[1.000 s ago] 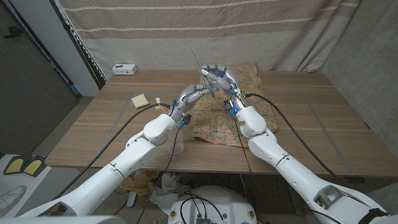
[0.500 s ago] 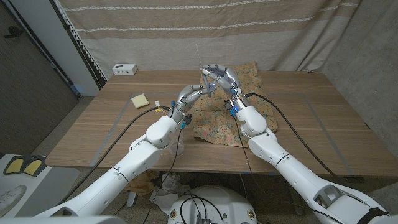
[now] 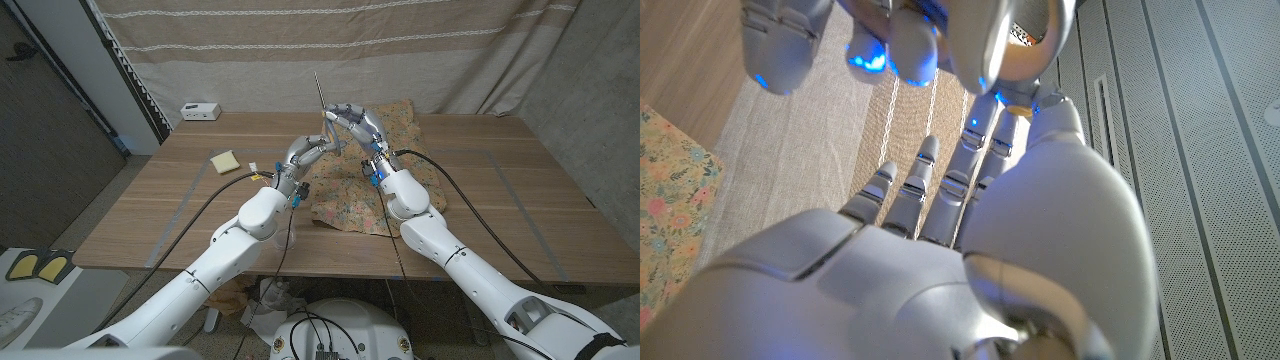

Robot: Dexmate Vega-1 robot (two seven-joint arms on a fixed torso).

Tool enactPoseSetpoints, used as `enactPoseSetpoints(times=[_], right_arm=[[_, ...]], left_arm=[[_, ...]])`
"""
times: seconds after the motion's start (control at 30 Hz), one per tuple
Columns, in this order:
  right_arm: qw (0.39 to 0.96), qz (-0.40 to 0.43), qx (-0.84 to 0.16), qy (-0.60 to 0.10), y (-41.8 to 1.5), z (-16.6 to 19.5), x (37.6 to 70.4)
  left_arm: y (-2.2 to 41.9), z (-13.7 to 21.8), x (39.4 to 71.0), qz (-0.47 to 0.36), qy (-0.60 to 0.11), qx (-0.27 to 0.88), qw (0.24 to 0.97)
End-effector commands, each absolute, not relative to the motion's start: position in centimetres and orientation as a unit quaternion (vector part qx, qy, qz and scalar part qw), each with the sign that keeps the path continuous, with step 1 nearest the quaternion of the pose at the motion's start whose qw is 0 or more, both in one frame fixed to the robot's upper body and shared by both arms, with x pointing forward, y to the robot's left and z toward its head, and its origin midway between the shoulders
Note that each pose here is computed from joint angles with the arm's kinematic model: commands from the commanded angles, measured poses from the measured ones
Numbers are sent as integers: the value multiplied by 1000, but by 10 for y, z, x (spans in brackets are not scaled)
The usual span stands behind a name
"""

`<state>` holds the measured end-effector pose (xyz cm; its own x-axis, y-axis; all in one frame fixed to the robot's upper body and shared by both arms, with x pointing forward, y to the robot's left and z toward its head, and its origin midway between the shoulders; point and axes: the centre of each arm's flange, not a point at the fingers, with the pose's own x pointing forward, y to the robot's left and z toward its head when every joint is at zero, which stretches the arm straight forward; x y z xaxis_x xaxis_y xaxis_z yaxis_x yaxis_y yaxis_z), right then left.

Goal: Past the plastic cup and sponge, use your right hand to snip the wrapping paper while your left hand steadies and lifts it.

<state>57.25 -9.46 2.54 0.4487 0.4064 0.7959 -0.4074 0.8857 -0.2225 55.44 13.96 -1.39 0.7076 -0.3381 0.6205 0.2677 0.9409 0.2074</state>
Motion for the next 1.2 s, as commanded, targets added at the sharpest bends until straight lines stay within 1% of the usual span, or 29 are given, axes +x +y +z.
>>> enactPoseSetpoints(times=[0.03,0.37,0.83,1.2], right_arm=[[852,243,-3,-465,-93,26,574],[853,242,-9,-462,-92,28,575],[856,247,3,-455,-93,29,580],[854,266,26,-446,-94,27,587]], left_arm=[[139,-11,554,-150,-346,55,924],[141,-9,555,-136,-345,48,927],[141,-8,560,-150,-352,42,923],[144,-9,562,-160,-354,36,921]])
